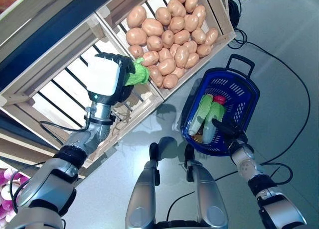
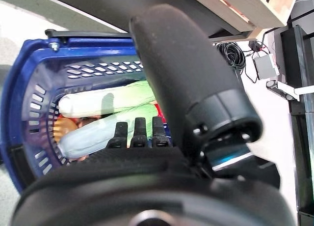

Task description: Put vegetables into the basket

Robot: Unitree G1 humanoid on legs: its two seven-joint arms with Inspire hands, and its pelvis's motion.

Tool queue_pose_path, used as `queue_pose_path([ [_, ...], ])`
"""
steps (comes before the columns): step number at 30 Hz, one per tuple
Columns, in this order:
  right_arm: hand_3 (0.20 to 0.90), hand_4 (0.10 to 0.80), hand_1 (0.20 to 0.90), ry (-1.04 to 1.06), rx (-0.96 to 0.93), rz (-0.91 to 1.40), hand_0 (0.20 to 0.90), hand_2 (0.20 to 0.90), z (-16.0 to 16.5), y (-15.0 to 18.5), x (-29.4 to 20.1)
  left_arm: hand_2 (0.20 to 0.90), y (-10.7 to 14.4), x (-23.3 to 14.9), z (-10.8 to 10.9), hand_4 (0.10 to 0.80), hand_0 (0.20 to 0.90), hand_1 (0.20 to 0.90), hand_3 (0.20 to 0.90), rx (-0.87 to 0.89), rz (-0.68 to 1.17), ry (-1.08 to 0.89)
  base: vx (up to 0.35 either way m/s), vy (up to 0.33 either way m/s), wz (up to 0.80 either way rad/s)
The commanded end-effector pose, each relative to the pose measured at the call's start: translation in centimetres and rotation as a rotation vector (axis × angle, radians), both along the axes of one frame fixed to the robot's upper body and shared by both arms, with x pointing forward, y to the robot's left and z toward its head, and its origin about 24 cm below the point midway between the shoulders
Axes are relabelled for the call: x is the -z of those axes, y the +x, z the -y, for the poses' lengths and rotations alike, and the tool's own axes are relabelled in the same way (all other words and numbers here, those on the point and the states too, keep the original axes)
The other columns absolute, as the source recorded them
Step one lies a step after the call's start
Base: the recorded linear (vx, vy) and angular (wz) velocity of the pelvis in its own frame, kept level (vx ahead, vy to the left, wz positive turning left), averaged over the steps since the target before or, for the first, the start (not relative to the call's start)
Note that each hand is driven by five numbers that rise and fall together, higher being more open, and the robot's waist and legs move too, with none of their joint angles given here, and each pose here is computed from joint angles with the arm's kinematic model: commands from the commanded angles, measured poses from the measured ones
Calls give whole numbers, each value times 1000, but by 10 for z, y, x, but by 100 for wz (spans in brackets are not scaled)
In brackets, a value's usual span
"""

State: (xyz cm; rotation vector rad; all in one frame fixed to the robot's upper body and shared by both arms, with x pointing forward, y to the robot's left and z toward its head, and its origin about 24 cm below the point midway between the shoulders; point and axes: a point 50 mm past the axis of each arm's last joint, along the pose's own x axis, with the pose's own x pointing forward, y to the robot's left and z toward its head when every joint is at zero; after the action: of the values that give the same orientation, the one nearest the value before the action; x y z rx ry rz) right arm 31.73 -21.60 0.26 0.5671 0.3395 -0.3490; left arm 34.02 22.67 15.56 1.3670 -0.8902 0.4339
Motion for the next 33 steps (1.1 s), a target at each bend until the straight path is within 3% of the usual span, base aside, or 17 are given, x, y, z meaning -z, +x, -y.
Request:
queue_pose_path([
  [1, 900, 800, 900, -96, 70, 177, 900, 900, 16, 5, -33, 300, -11, -55, 14, 400, 300, 300, 300, 179, 283, -255, 0, 0, 0],
  [15, 900, 800, 900, -175, -104, 481, 900, 900, -5, -35, -47, 300, -74, -25, 39, 400, 300, 300, 300, 625, 194, -826, 85, -19, 2],
  [20, 900, 800, 900, -204, -211, 591, 900, 900, -17, -52, -55, 300, -84, -11, 34, 400, 300, 300, 300, 716, 66, -1021, 146, -42, 10],
  [33, 900, 800, 900, -203, -573, 807, 900, 900, -30, -75, -87, 300, -88, 14, 34, 400, 300, 300, 300, 789, -212, -1209, 109, -18, 8],
])
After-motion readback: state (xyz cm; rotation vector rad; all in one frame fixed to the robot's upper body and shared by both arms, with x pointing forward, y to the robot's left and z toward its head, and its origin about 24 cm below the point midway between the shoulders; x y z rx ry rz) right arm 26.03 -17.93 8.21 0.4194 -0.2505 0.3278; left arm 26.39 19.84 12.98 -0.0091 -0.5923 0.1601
